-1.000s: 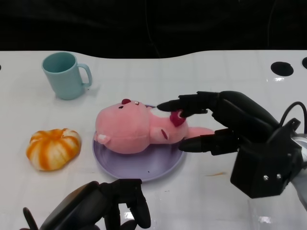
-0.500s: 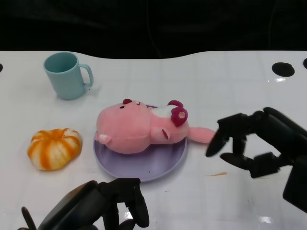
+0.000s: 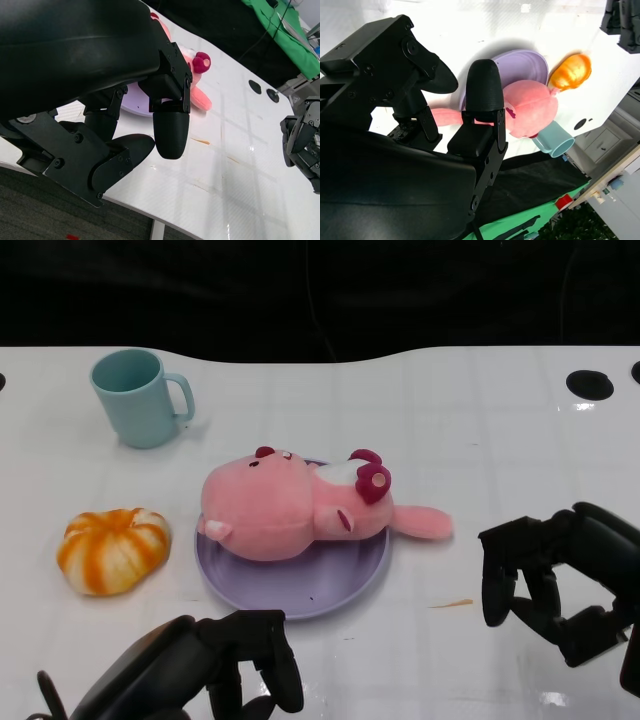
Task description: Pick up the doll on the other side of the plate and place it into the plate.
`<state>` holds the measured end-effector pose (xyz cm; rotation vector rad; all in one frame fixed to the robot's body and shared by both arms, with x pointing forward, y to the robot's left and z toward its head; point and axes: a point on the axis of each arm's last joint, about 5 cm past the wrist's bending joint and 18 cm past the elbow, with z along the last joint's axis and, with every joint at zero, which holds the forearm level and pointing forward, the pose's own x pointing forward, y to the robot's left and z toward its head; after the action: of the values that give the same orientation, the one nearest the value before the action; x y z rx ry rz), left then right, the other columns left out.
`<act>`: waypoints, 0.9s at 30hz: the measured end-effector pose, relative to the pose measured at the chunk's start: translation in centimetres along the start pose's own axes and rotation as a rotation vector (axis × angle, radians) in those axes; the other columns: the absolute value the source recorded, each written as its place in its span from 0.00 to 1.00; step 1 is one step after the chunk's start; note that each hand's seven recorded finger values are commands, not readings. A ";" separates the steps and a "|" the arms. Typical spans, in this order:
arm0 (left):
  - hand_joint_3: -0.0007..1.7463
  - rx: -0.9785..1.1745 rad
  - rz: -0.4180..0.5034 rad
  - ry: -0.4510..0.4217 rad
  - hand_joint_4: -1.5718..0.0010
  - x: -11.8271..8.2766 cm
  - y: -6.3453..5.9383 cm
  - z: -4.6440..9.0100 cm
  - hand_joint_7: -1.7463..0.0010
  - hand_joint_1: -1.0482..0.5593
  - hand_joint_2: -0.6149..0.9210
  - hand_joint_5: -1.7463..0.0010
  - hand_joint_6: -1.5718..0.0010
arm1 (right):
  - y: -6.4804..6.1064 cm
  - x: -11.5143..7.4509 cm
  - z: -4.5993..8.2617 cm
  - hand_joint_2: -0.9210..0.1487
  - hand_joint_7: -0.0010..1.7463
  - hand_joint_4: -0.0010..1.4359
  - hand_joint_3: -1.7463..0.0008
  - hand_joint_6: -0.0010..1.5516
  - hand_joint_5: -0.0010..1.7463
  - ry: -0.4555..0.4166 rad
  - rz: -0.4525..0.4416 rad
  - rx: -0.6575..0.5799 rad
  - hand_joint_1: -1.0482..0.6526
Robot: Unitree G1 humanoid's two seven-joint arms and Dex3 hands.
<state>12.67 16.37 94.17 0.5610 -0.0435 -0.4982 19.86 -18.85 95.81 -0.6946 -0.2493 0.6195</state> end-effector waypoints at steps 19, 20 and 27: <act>0.65 -0.017 0.025 0.011 0.59 -0.9 0.5 -0.5 0.19 0.56 0.77 0.02 0.60 | 2.0 0.5 -1.0 0.57 0.90 0.64 0.23 0.49 1.00 0.010 -0.008 -0.023 0.57; 0.64 -0.016 0.027 0.012 0.59 -0.9 0.5 -0.6 0.19 0.56 0.77 0.02 0.60 | 2.1 0.5 -1.0 0.57 0.88 0.64 0.22 0.49 1.00 0.007 -0.006 -0.024 0.57; 0.64 -0.007 0.025 0.016 0.59 -1.0 0.6 -0.6 0.19 0.56 0.77 0.01 0.60 | 2.0 0.7 -0.9 0.57 0.85 0.63 0.22 0.50 1.00 0.006 0.001 -0.023 0.57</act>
<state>12.19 17.60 94.05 0.5568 -0.0337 -0.4690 19.89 -17.69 93.75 -0.7190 -0.2511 0.6158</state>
